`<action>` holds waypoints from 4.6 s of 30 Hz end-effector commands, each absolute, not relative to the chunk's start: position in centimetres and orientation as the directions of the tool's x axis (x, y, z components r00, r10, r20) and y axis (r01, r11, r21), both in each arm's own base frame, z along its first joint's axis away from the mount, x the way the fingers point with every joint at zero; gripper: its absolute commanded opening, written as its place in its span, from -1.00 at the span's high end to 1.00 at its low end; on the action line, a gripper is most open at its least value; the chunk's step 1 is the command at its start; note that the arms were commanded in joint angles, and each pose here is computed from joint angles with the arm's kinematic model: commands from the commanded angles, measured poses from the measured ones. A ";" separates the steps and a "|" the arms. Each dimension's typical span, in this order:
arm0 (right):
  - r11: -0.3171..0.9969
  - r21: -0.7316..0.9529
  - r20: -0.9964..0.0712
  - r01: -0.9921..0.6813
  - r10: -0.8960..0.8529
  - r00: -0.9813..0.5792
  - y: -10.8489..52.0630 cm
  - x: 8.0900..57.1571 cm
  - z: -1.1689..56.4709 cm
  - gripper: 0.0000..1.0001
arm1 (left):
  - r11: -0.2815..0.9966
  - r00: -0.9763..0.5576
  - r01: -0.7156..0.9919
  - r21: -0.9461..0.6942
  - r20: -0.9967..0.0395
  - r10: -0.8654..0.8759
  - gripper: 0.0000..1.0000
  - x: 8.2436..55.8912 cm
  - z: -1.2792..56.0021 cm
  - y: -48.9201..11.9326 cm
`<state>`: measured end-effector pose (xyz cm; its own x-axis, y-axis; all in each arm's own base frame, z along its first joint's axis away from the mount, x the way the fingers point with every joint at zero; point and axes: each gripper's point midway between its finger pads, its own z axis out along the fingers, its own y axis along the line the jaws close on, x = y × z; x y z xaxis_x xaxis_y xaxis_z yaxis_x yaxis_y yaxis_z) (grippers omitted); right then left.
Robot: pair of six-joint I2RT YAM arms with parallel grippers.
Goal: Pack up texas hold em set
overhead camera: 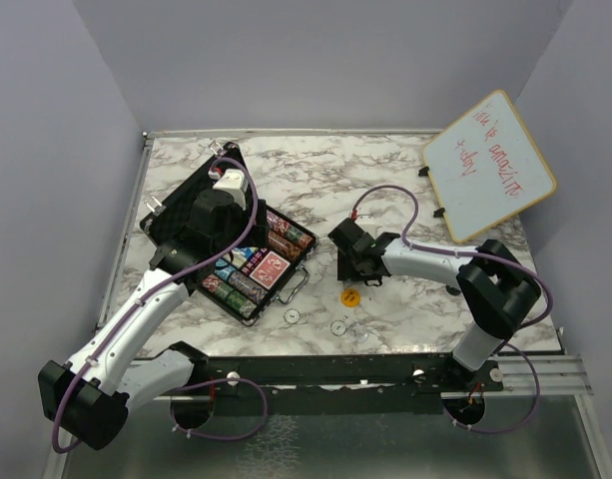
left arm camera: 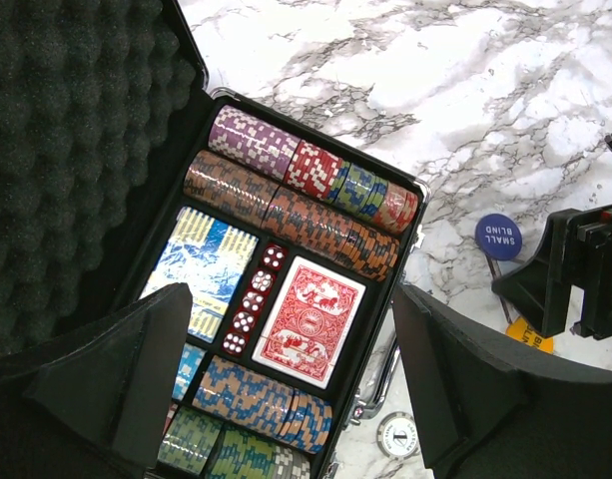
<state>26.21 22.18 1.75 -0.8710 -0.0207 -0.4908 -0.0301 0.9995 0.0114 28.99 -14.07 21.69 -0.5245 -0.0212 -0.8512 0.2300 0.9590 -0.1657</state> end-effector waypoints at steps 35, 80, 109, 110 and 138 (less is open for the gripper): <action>0.647 0.154 -0.743 -0.747 -0.423 -0.519 48.6 30.2 9.4 0.03 | 0.886 0.022 -0.255 -0.386 -0.919 -0.394 -0.78 24.8 31.2 -1.2; 0.938 0.115 -0.696 -0.327 -0.159 -0.700 34.4 26.6 13.4 -0.59 | 0.912 -0.033 -0.070 -0.405 -0.912 -0.408 -0.87 25.6 31.9 -4.6; 0.892 -0.004 -0.289 -0.452 -0.434 -0.854 22.3 12.7 2.8 -0.66 | 0.926 -0.102 -0.087 -0.368 -0.921 -0.375 -0.89 27.4 29.8 -5.0; 0.889 0.008 -0.286 -0.459 -0.438 -0.853 22.4 12.5 2.7 -0.66 | 0.927 -0.111 -0.086 -0.365 -0.921 -0.373 -0.89 27.6 29.6 -5.1; 0.909 -0.093 -0.267 -0.406 -0.416 -0.869 21.5 13.4 2.3 0.24 | 0.934 -0.190 -0.113 -0.340 -0.915 -0.356 -0.89 29.1 27.0 -5.1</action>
